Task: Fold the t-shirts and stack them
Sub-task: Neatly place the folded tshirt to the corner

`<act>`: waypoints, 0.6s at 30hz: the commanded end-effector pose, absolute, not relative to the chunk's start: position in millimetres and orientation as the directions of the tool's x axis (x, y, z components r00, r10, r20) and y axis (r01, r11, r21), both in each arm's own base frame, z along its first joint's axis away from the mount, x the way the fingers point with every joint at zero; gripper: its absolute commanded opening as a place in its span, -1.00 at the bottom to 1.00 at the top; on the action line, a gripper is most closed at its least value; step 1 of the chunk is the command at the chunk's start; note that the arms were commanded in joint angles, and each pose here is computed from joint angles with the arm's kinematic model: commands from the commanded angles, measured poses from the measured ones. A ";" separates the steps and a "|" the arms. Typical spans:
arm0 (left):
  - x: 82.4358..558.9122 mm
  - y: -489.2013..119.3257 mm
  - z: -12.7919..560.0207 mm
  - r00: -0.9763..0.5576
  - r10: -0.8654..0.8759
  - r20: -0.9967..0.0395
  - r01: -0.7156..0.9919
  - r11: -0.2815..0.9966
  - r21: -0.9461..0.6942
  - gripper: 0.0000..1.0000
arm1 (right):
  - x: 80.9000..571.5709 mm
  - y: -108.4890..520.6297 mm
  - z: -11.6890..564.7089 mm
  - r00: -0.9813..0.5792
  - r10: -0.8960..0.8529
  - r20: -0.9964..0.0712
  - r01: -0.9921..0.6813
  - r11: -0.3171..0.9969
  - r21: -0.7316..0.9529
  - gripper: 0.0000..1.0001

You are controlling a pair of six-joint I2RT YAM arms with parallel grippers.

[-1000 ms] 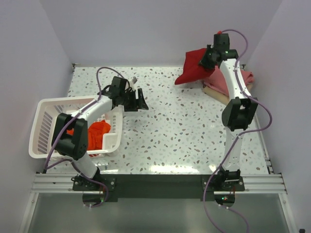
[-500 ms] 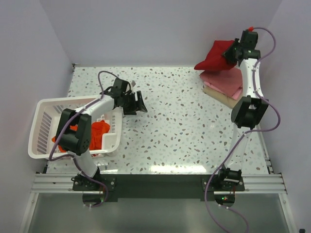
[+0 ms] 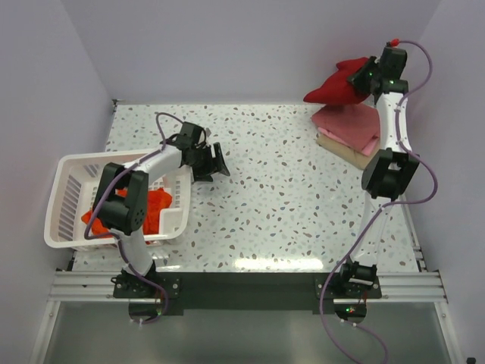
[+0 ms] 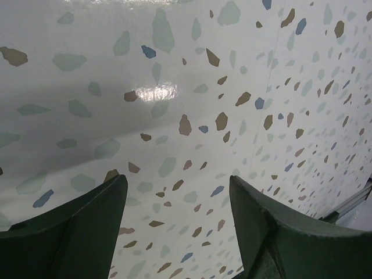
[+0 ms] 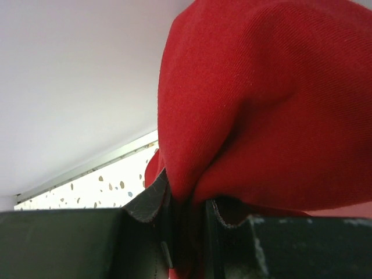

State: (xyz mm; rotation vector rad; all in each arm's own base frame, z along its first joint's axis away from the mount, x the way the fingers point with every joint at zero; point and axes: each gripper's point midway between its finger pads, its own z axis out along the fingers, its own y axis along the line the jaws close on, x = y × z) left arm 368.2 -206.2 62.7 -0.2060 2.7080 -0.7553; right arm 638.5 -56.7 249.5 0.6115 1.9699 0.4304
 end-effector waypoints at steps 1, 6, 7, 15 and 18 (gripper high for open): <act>373.8 -199.2 63.7 -0.937 -0.240 -0.253 -0.082 0.856 -0.510 0.51 | 648.9 -66.7 291.2 -0.286 0.575 -0.767 0.155 0.817 0.555 -1.00; 369.6 -196.7 62.3 -0.939 -0.234 -0.251 -0.079 0.860 -0.504 0.51 | 640.0 -73.4 265.3 -0.338 0.553 -0.761 0.209 0.833 0.512 -1.00; 368.4 -196.3 61.4 -0.940 -0.233 -0.248 -0.081 0.861 -0.503 0.51 | 634.6 -75.0 265.3 -0.349 0.544 -0.763 0.224 0.839 0.496 -1.00; 358.7 -195.2 56.5 -0.944 -0.233 -0.236 -0.084 0.857 -0.508 0.51 | 614.4 -100.6 255.2 -0.383 0.452 -0.805 0.328 0.882 0.339 -0.92; 358.5 -194.9 57.3 -0.942 -0.235 -0.238 -0.085 0.857 -0.509 0.51 | 607.9 -107.0 243.0 -0.416 0.429 -0.802 0.356 0.888 0.290 -0.85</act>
